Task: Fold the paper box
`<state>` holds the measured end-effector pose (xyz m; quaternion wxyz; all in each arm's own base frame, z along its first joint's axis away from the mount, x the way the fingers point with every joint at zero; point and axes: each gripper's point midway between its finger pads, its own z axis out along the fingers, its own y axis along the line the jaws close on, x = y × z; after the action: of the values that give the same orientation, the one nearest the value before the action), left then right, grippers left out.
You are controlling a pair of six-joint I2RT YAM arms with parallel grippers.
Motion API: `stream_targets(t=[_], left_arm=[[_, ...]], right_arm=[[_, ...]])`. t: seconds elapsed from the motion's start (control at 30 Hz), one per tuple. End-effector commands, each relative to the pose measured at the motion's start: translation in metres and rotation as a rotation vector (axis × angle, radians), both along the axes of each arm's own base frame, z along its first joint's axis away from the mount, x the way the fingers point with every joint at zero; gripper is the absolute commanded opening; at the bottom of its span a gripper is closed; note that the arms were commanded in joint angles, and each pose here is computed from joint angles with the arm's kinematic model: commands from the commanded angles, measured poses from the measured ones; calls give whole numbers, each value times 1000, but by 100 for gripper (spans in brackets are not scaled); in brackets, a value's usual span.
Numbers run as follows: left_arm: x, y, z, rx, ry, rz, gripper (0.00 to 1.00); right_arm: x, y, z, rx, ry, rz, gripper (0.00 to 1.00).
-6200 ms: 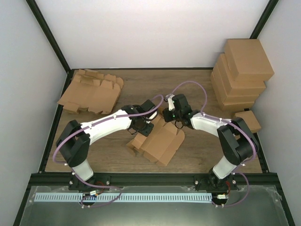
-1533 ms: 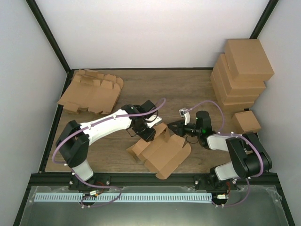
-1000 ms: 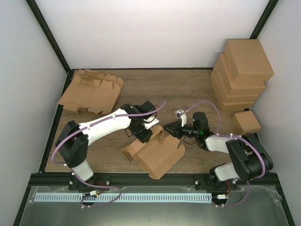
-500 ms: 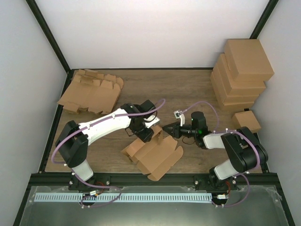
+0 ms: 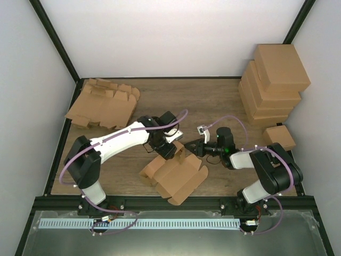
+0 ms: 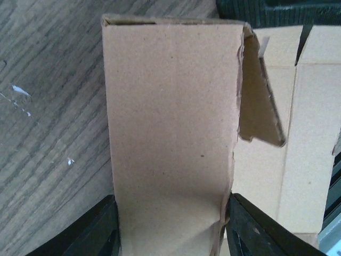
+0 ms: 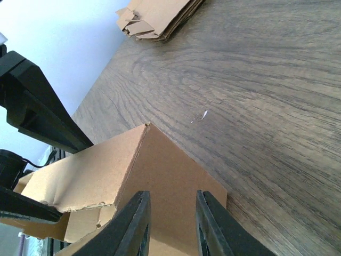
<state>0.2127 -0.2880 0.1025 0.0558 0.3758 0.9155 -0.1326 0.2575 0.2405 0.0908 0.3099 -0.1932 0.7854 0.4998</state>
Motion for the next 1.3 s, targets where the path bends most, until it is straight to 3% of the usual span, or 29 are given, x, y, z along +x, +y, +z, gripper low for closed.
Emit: stream_targets(t=[0.0, 0.27, 0.4, 0.53, 0.8, 1.1, 1.27], left_arm=[[15, -19, 8, -67, -40, 0, 54], [17, -17, 7, -56, -46, 2, 46], [17, -14, 3, -36, -41, 2, 46], [17, -15, 4, -43, -39, -2, 46], [15, -14, 2, -35, -33, -12, 45], [16, -15, 4, -44, -36, -22, 45], [15, -16, 3, -49, -29, -27, 45]], right_arm=[[-4, 2, 1, 13, -5, 17, 24], [-9, -1, 1, -7, -22, 15, 25], [-9, -6, 2, 7, 5, -31, 35], [-4, -11, -3, 25, 71, -75, 36], [-23, -9, 22, 114, -60, 44, 39], [-3, 11, 11, -8, -99, 73, 42], [3, 14, 1, -127, -158, -7, 42]])
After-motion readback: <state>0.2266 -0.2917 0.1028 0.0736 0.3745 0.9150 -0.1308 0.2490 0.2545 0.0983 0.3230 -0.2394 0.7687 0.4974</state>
